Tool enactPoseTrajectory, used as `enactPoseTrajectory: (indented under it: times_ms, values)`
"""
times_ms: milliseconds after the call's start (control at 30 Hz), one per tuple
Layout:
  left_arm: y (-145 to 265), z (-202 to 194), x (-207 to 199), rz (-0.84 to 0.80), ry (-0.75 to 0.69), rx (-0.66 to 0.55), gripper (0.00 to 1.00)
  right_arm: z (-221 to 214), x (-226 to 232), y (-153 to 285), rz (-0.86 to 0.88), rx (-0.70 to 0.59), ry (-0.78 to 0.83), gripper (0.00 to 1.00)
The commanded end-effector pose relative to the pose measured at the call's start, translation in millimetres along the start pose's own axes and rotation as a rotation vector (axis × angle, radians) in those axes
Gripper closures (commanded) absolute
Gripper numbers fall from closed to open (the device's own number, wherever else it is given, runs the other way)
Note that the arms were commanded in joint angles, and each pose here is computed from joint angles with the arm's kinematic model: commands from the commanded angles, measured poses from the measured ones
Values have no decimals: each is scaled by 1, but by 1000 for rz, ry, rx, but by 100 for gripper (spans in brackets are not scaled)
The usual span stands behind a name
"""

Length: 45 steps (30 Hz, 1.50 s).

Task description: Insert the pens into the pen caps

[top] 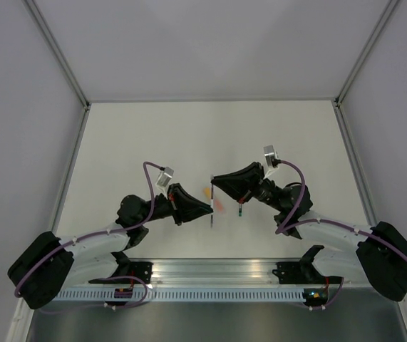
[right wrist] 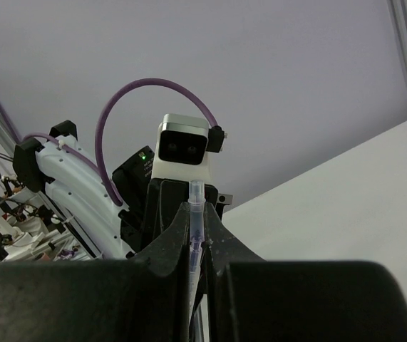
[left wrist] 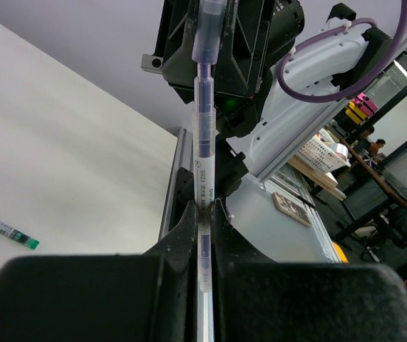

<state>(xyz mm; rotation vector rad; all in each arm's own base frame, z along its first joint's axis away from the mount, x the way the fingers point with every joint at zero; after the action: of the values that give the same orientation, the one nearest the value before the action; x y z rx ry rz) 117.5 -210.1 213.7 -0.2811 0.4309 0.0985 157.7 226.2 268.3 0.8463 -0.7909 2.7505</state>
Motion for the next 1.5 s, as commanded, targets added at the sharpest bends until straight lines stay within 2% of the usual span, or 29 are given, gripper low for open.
enactPoseTrajectory:
  times_ms: [0,600,867,1033,1133,1167,1233,1267,1467]
  values:
    - [2,9,-8,-21,-39,-64,98,16,24,-6,139,-71,76,100]
    - [5,21,-12,23,-71,-137,98,1,24,-16,165,-15,62,99]
    - [8,25,-15,44,-97,-146,98,-3,25,-18,183,-1,62,84]
    - [11,27,-16,64,-118,-157,98,-5,24,-19,184,41,77,82]
    - [12,29,-18,71,-128,-160,98,-6,23,-20,187,62,77,75]
    - [12,29,-18,73,-132,-155,98,-5,24,-21,196,65,78,69]
    - [13,30,-19,78,-136,-156,98,-7,25,-21,207,79,75,65]
    - [13,30,-19,75,-139,-155,98,-6,26,-21,212,83,70,60]
    - [14,30,-20,74,-144,-151,98,-10,23,-26,210,117,53,56]
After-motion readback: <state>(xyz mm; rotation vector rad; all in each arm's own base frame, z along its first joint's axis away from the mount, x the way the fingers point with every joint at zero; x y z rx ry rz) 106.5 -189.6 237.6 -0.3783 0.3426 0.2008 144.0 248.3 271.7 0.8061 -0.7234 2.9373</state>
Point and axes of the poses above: each gripper's point midway between its finger pads, its own y axis back along the fingers, its own x axis along the line the jaws close on, z = x × y, the point moved 9 cm from there along y, back along the fingers, and after that the axes turned 10 degrees about -y, right-handed, at the moved point
